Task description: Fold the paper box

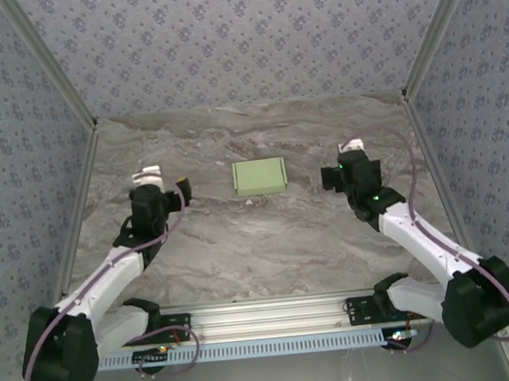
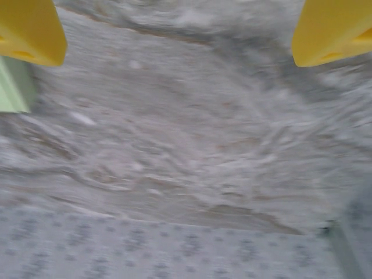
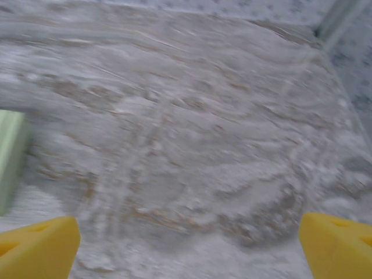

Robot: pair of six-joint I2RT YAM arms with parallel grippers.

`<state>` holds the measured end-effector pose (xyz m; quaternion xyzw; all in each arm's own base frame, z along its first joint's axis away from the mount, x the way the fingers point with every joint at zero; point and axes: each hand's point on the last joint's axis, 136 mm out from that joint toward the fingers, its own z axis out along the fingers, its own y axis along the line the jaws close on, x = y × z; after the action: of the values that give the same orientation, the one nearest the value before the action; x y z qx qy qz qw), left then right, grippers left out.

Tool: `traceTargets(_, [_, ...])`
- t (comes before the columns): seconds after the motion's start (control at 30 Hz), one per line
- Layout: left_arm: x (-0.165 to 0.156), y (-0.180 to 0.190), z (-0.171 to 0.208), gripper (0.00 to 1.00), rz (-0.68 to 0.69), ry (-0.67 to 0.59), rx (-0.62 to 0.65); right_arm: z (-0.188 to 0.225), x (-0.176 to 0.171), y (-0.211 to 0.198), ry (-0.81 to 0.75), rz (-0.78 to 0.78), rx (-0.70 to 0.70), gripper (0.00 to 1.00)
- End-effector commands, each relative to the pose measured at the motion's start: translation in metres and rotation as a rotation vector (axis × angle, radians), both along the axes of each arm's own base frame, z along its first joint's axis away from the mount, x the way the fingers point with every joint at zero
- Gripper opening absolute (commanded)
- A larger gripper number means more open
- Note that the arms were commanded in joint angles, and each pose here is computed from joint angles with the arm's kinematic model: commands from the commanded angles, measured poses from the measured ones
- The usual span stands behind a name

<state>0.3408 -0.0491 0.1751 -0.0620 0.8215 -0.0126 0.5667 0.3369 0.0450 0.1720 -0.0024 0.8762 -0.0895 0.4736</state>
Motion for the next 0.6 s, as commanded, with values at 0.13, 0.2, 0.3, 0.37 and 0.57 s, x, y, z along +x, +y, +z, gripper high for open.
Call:
traceTargets(0.13, [-0.010,0.058,-0.010,0.99,0.135,-0.074,0.044,-0.038,-0.001,-0.047,-0.078,-0.111,-0.060,0.99])
traceTargets(0.2, [-0.004,0.061,-0.019,0.99,0.110,-0.078,0.081,-0.045,0.000,-0.051,-0.098,-0.103,-0.043,0.99])
traceTargets(0.3, [0.011,0.060,-0.038,0.99,0.069,0.006,0.101,-0.055,0.003,-0.061,-0.096,-0.104,-0.006,0.99])
traceTargets(0.37, [0.023,0.063,-0.050,0.99,0.089,0.040,0.098,-0.062,0.006,-0.066,-0.096,-0.097,-0.008,0.99])
traceTargets(0.57, [0.043,0.058,-0.064,0.99,0.046,0.066,0.125,-0.063,0.016,-0.062,-0.156,-0.025,-0.045,0.99])
